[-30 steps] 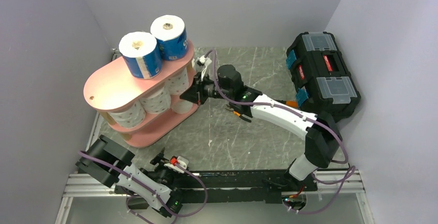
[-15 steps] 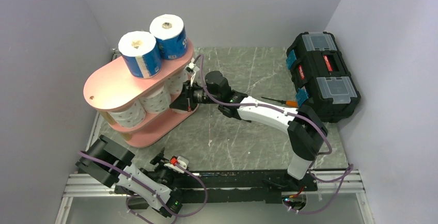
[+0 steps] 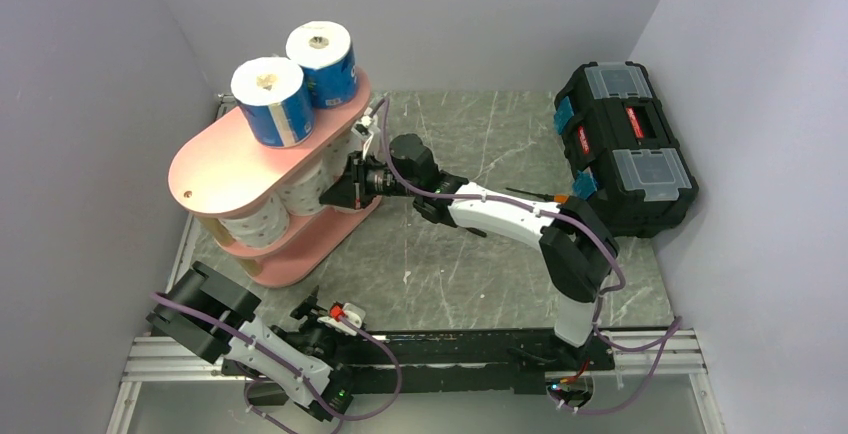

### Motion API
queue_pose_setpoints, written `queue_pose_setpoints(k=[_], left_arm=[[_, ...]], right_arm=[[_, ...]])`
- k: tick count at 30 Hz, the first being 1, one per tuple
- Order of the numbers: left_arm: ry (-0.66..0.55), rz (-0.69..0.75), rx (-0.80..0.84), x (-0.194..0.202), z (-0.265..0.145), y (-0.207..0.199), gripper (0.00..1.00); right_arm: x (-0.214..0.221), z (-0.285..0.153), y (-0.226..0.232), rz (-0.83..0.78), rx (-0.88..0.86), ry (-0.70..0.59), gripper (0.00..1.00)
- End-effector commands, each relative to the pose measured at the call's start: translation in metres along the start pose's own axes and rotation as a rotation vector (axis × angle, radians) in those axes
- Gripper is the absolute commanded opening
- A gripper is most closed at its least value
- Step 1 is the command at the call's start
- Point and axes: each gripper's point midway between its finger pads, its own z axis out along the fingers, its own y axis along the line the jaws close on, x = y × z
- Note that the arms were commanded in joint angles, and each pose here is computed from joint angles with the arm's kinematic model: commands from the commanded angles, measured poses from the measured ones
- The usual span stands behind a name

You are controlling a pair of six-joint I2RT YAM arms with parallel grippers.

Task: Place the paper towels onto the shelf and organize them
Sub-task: Adjust the paper towel on the shelf.

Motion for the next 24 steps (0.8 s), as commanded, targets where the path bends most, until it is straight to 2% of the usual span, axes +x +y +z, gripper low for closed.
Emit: queue_pose_setpoints(k=[1,17,24], left_arm=[[-0.016,-0.534,0.013,-0.009,0.000,-0.023,0.79],[-0.019,-0.534,0.018,-0.009,0.001,-0.024,0.79],[-0.020,-0.534,0.017,-0.009,0.001,-0.024,0.79]], right_arm=[[-0.025,0.008,0.024,-0.029,-0.076,-0.060,0.00],[-0.024,0.020,0.017,-0.003,-0.076,-0.046,0.00],[-0.031,0.004,0.029,-0.038,-0.077,-0.064,0.00]])
